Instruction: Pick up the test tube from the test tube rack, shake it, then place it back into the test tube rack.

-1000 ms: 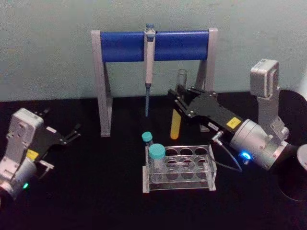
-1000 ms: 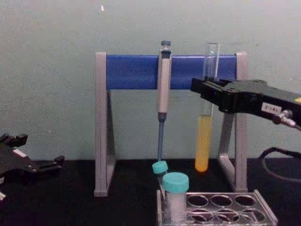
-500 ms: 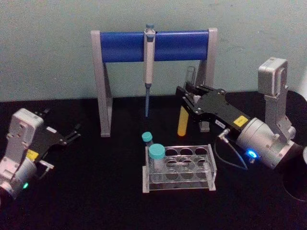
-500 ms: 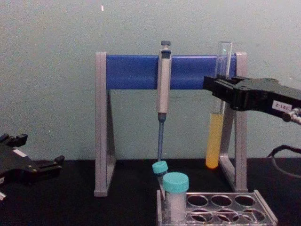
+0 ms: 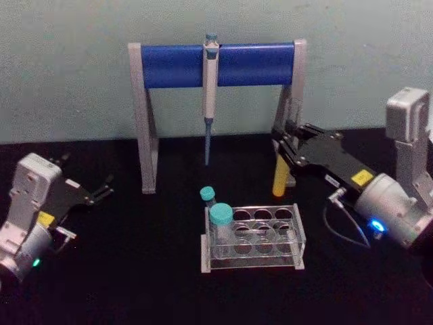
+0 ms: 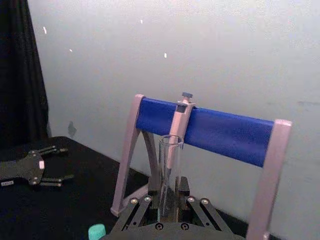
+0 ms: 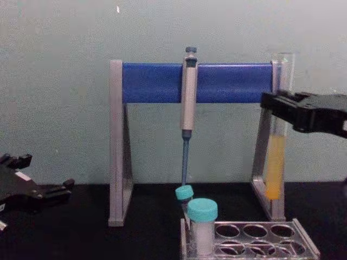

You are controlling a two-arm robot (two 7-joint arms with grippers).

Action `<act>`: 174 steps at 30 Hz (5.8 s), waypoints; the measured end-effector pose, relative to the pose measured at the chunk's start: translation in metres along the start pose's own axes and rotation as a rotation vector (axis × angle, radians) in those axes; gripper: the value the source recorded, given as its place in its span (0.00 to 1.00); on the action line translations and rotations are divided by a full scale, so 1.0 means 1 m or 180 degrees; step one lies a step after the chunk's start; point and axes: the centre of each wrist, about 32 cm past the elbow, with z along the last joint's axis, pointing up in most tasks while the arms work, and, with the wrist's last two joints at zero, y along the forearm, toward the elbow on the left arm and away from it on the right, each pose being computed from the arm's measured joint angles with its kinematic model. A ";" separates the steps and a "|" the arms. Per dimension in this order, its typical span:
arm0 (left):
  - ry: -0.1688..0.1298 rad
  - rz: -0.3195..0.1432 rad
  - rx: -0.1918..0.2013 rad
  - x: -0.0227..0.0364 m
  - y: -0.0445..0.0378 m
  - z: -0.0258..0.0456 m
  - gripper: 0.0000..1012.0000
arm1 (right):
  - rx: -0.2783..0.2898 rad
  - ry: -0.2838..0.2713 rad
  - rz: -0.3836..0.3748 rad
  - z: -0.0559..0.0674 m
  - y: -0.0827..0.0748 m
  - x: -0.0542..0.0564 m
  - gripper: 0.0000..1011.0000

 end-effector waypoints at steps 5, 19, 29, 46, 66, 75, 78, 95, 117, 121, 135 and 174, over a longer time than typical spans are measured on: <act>0.0000 0.0000 0.0000 0.0000 0.0000 0.0000 0.99 | -0.0038 0.0005 -0.0032 0.002 -0.013 -0.005 0.23; 0.0000 0.0000 0.0000 0.0000 0.0000 0.0000 0.99 | -0.0079 0.0224 0.0321 -0.007 -0.007 -0.029 0.23; 0.0000 0.0000 0.0000 0.0000 0.0000 0.0000 0.99 | -0.0007 0.0180 0.0357 -0.013 0.022 -0.017 0.23; 0.0000 0.0000 0.0000 0.0000 0.0000 0.0000 0.99 | -0.0028 0.0134 0.0146 -0.013 0.021 -0.001 0.23; 0.0000 0.0000 0.0000 0.0000 0.0000 0.0000 0.99 | -0.0020 0.0109 0.0081 -0.010 0.016 0.001 0.23; 0.0000 0.0000 0.0000 0.0000 0.0000 0.0000 0.99 | -0.0057 0.0018 -0.0050 -0.003 -0.005 0.000 0.23; 0.0000 0.0000 0.0000 0.0000 0.0000 0.0000 0.99 | -0.0089 0.0011 -0.0063 0.000 -0.015 -0.003 0.23; 0.0000 0.0000 0.0000 0.0000 0.0000 0.0000 0.99 | -0.0091 0.0191 0.0433 -0.003 -0.004 -0.028 0.23; 0.0000 0.0000 0.0000 0.0000 0.0000 0.0000 0.99 | 0.0007 0.0070 0.0123 -0.005 0.013 -0.002 0.23; 0.0000 0.0000 0.0000 0.0000 0.0000 0.0000 0.99 | 0.0009 0.0066 0.0092 -0.004 0.010 -0.001 0.23; 0.0000 0.0000 0.0000 0.0000 0.0000 0.0000 0.99 | 0.0023 0.0061 0.0076 -0.003 0.011 0.000 0.23; 0.0000 0.0000 0.0000 0.0000 0.0000 0.0000 0.99 | 0.0130 0.0065 0.0750 0.002 -0.006 0.000 0.23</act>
